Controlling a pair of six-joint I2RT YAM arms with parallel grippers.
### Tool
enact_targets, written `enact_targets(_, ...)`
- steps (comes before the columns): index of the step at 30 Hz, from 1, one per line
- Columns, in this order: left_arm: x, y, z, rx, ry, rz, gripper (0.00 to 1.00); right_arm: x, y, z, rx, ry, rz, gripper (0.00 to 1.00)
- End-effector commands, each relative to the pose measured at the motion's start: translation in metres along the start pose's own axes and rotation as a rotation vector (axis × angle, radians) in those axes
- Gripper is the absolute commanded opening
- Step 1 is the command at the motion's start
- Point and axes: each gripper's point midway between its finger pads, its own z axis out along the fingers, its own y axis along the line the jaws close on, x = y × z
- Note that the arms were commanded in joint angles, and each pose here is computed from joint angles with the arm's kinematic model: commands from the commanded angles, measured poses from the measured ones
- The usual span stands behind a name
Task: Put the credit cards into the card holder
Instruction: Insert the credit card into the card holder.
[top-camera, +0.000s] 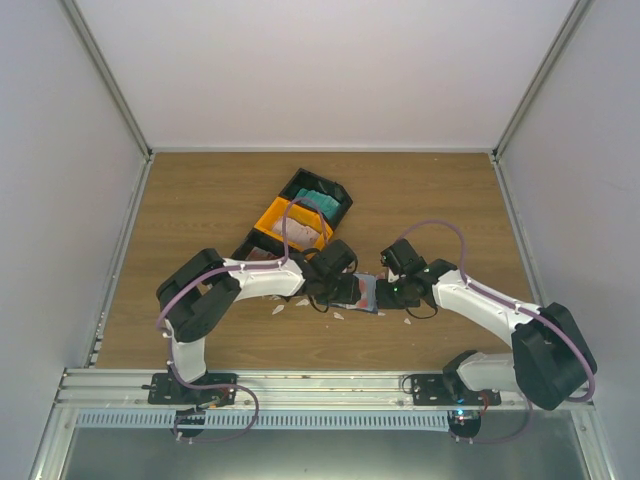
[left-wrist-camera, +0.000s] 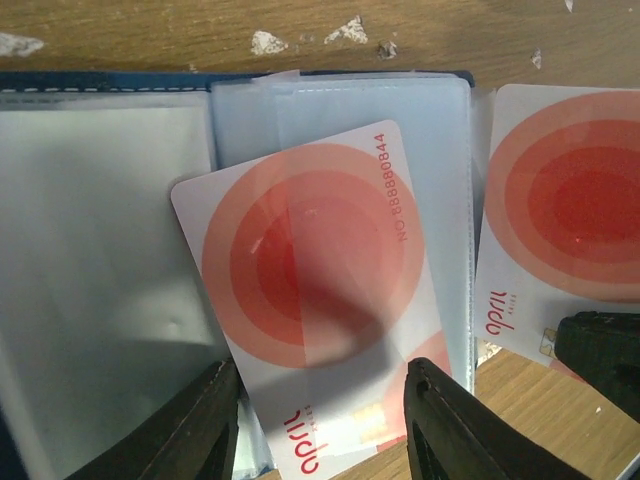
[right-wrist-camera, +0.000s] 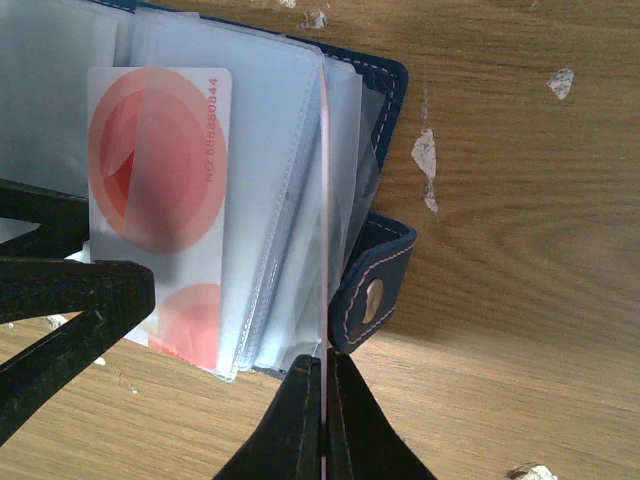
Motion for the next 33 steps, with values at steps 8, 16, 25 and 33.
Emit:
enact_targets(8,-0.022,-0.015,0.003,0.030,-0.069,0.060,0.45,0.006,-0.005,0.006,0.012,0.016,-0.006,0.01)
enact_targets(16,-0.029,-0.028,0.002,0.084,-0.098,0.097,0.45,0.006,-0.005,0.006,0.012,0.013,-0.006,0.01)
enact_targets(25,-0.031,-0.039,0.005,0.134,-0.095,0.152,0.44,0.005,-0.004,0.006,0.008,0.009,-0.006,0.00)
enact_targets(33,-0.029,-0.027,0.000,0.071,-0.101,0.151,0.45,-0.006,-0.007,-0.006,0.036,-0.046,0.015,0.00)
